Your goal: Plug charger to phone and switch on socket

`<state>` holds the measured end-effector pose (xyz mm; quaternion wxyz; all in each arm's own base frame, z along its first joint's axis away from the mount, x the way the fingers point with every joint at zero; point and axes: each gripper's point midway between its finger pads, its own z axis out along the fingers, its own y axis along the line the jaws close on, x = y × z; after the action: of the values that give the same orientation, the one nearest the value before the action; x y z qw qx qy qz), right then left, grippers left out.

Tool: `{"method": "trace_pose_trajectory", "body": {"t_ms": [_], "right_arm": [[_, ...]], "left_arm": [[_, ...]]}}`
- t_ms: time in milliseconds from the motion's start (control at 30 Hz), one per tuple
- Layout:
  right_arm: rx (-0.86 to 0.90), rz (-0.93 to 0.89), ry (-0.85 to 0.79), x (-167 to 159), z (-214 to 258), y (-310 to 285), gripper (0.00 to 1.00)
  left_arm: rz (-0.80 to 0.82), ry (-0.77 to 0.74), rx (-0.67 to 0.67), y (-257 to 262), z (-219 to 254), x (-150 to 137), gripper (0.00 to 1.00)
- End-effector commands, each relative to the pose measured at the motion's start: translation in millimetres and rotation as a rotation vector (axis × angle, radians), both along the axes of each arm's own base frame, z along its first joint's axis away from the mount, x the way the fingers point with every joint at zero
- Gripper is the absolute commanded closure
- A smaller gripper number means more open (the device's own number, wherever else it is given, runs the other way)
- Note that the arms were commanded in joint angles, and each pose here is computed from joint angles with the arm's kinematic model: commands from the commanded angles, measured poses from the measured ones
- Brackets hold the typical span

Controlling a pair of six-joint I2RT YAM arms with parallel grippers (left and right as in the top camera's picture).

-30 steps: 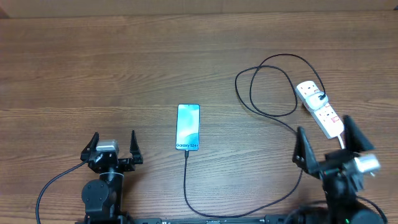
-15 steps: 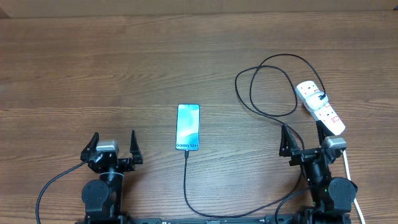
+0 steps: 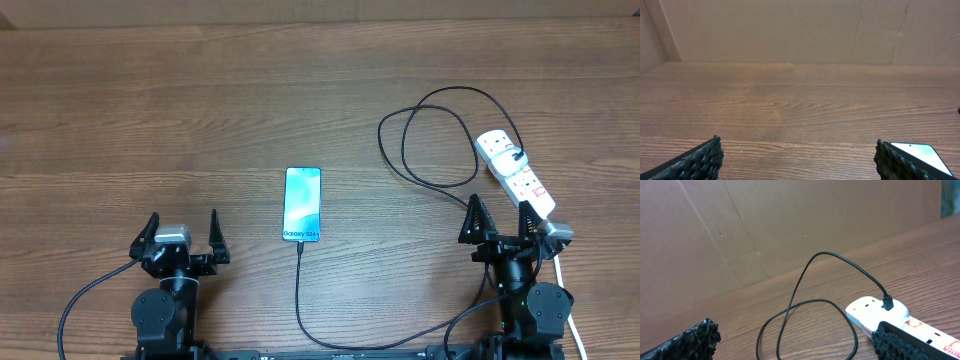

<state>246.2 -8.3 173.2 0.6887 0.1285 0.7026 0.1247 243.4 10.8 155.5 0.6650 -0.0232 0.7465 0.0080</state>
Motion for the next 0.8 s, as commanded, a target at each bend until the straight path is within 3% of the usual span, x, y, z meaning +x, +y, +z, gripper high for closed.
{"method": "trace_pose_trajectory", "body": {"t_ms": [0, 600, 767], "right_arm": [[0.013, -0.019, 0.006, 0, -4, -3, 0.00], [0.012, 0.021, -0.004, 0, -2, 7, 0.00], [-0.101, 0.037, 0.002, 0, -4, 14, 0.00]], "left_arm": [[-0.005, 0.002, 0.018, 0, -2, 0, 0.00], [-0.005, 0.002, 0.018, 0, -2, 0, 0.01], [-0.005, 0.002, 0.018, 0, -2, 0, 0.01]]}}
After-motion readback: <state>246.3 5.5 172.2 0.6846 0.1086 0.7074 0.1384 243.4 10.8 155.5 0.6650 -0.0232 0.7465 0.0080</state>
